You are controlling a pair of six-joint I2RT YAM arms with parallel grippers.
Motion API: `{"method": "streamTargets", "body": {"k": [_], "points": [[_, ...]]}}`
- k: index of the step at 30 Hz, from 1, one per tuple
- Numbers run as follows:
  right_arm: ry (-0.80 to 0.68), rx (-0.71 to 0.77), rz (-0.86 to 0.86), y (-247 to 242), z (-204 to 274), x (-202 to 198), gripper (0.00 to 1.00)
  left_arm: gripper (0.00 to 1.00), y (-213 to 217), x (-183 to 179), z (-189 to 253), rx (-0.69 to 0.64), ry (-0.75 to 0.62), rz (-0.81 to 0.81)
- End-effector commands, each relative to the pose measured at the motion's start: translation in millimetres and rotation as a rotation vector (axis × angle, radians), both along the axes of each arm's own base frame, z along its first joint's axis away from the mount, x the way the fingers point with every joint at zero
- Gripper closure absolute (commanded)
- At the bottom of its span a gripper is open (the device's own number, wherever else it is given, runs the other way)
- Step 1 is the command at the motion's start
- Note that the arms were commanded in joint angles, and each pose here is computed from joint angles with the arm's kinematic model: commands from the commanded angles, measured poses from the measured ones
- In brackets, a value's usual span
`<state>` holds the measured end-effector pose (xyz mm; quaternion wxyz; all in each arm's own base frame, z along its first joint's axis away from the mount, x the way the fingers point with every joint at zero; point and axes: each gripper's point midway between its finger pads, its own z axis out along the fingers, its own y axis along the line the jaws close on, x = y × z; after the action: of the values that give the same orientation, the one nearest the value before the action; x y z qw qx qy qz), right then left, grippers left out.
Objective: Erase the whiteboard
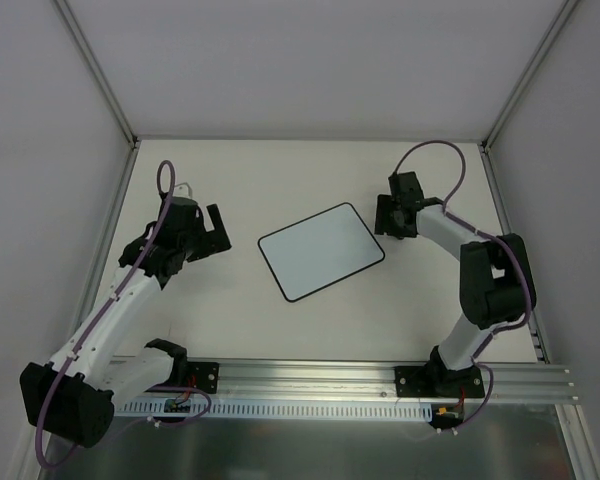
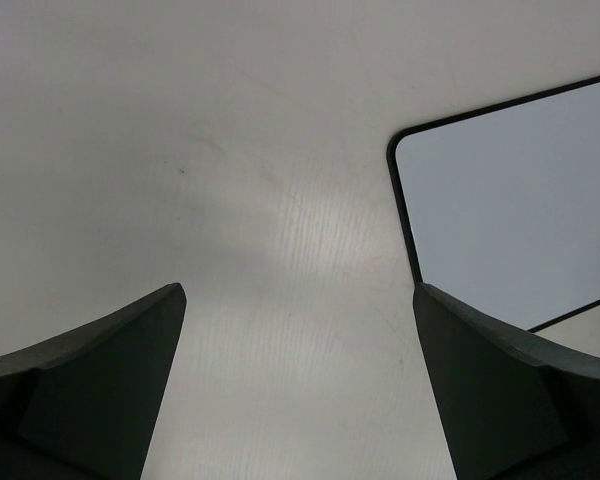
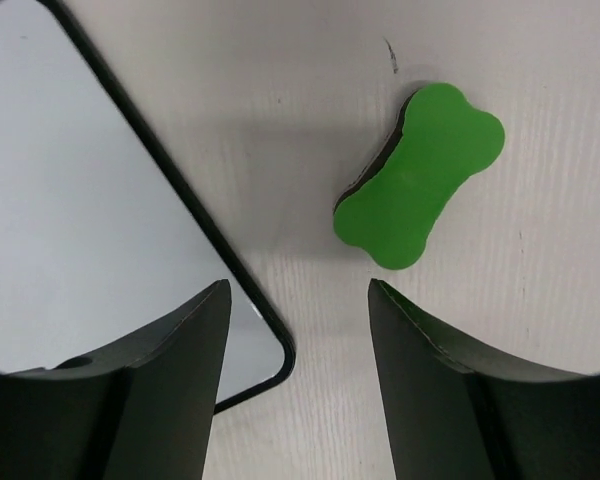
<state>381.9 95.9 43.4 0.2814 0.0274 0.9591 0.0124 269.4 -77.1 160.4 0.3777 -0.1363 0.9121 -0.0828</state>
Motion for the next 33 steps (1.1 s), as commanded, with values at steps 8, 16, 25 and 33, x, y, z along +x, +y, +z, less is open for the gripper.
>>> {"method": "streamTargets", "body": {"k": [8, 16, 25, 33], "points": [[-0.471, -0.057, 0.012, -35, 185, -29, 0.01, 0.01, 37, -10, 86, 0.116, -0.262, 0.035], [-0.851, -0.156, -0.085, -90, 311, -106, 0.01, 0.01, 71, -44, 178, 0.190, -0.548, 0.097], [-1.143, -0.108, -0.118, -115, 376, -189, 0.01, 0.01, 106, -104, 259, 0.204, -0.814, 0.191], [-1.197, -0.102, -0.080, -114, 379, -206, 0.01, 0.01, 115, -128, 272, 0.187, -0.892, 0.208]]}}
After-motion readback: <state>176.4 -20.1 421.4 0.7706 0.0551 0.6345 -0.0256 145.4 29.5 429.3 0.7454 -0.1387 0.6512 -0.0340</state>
